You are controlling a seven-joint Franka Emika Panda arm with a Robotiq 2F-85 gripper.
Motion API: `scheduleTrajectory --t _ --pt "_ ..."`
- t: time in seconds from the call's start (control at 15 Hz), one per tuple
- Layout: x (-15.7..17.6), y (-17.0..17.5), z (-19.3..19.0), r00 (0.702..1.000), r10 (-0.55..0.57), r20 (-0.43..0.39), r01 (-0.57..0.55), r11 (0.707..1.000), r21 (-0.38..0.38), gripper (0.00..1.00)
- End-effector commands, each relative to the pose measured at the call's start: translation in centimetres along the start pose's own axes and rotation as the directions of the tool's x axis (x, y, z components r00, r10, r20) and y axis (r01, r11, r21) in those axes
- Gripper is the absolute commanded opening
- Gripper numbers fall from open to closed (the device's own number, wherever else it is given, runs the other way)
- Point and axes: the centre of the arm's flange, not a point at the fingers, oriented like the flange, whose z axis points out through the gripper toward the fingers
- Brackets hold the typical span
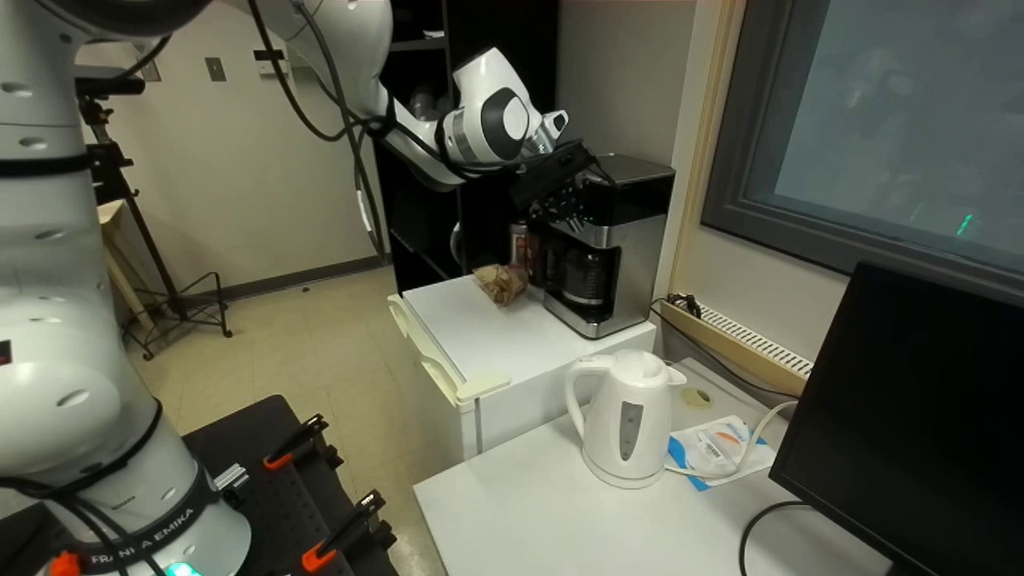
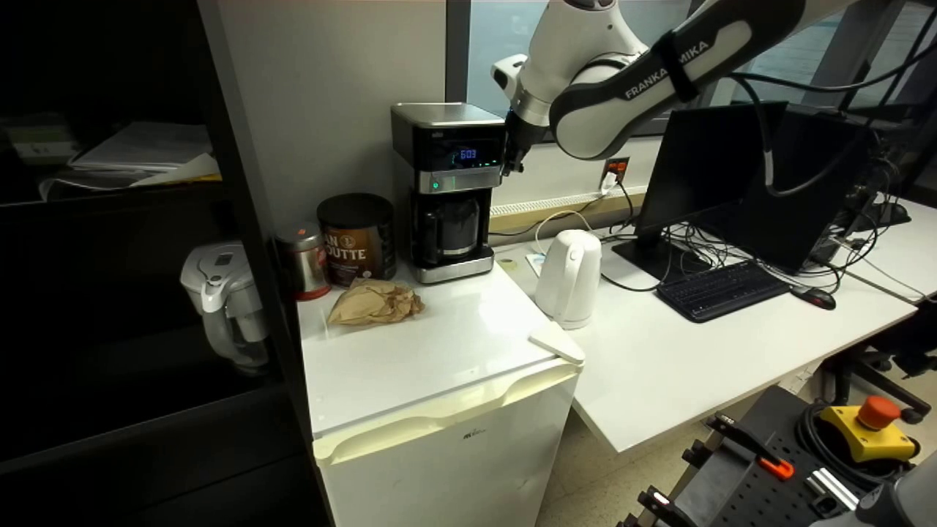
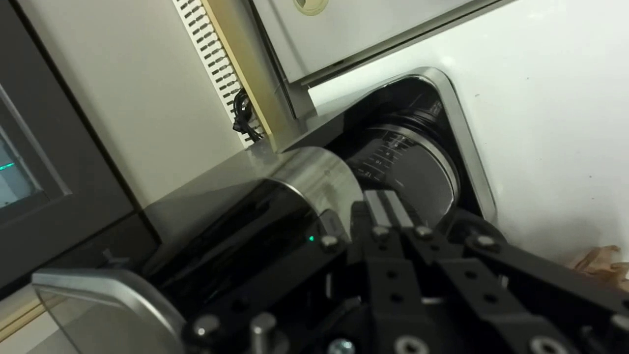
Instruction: Press a button on the coffee maker
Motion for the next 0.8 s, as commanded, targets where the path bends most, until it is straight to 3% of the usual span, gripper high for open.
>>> scheduleTrajectory --t 0.0,0.73 --pt "1.5 0.7 1.4 1.0 -0.012 -0.025 0.012 1.0 -0.024 0.0" --pt "2.7 1.1 2.4 0.998 -0.03 -0.046 0.028 0.998 -0.051 0.0"
